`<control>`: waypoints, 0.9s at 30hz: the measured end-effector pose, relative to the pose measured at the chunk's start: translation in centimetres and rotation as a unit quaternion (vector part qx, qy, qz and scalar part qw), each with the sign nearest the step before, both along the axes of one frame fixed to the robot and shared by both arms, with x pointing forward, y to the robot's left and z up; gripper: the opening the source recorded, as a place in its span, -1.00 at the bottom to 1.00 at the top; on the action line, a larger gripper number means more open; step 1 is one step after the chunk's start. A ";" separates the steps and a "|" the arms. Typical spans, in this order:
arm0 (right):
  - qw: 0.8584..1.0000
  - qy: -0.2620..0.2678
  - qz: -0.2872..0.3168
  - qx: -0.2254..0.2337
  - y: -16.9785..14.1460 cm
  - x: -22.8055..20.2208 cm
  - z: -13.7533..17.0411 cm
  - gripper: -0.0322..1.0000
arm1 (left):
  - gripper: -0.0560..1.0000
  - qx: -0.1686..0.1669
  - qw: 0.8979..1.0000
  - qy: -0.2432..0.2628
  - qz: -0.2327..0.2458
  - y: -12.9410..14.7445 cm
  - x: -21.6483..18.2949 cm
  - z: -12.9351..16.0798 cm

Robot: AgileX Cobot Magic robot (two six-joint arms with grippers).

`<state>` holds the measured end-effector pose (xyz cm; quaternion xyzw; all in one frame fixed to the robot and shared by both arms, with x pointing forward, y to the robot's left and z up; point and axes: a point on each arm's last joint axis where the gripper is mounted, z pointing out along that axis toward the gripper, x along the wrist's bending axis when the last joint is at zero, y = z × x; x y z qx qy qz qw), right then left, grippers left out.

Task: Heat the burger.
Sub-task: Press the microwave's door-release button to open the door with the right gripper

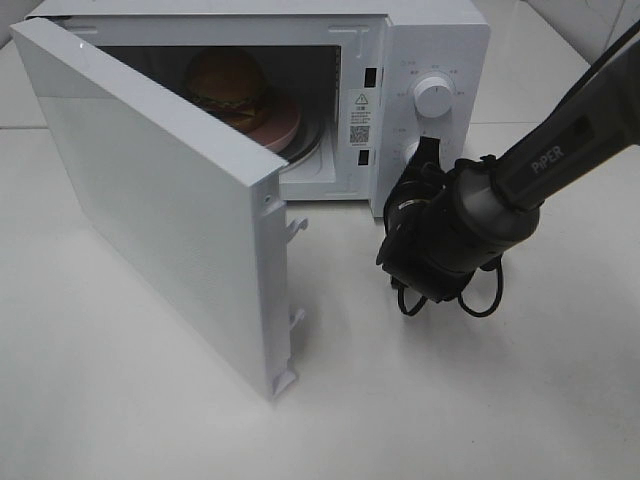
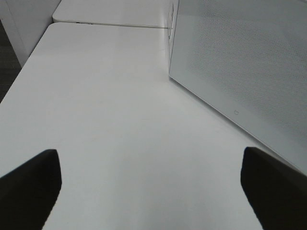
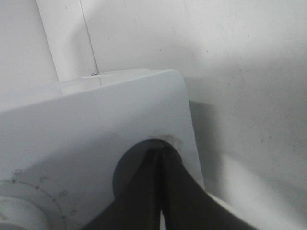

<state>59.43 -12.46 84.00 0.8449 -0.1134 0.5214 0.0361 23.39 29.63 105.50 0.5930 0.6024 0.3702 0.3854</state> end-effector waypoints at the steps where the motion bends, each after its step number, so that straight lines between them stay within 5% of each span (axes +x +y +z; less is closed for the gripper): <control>1: 1.000 0.000 0.001 -0.003 0.0 0.0 0.0 -0.89 | 0.91 0.000 1.000 0.000 0.000 0.0 0.0 0.0; 27: 1.000 0.003 0.022 -0.020 -0.2 -0.5 0.7 -0.89 | 0.91 0.000 1.000 0.000 0.000 0.0 0.0 0.0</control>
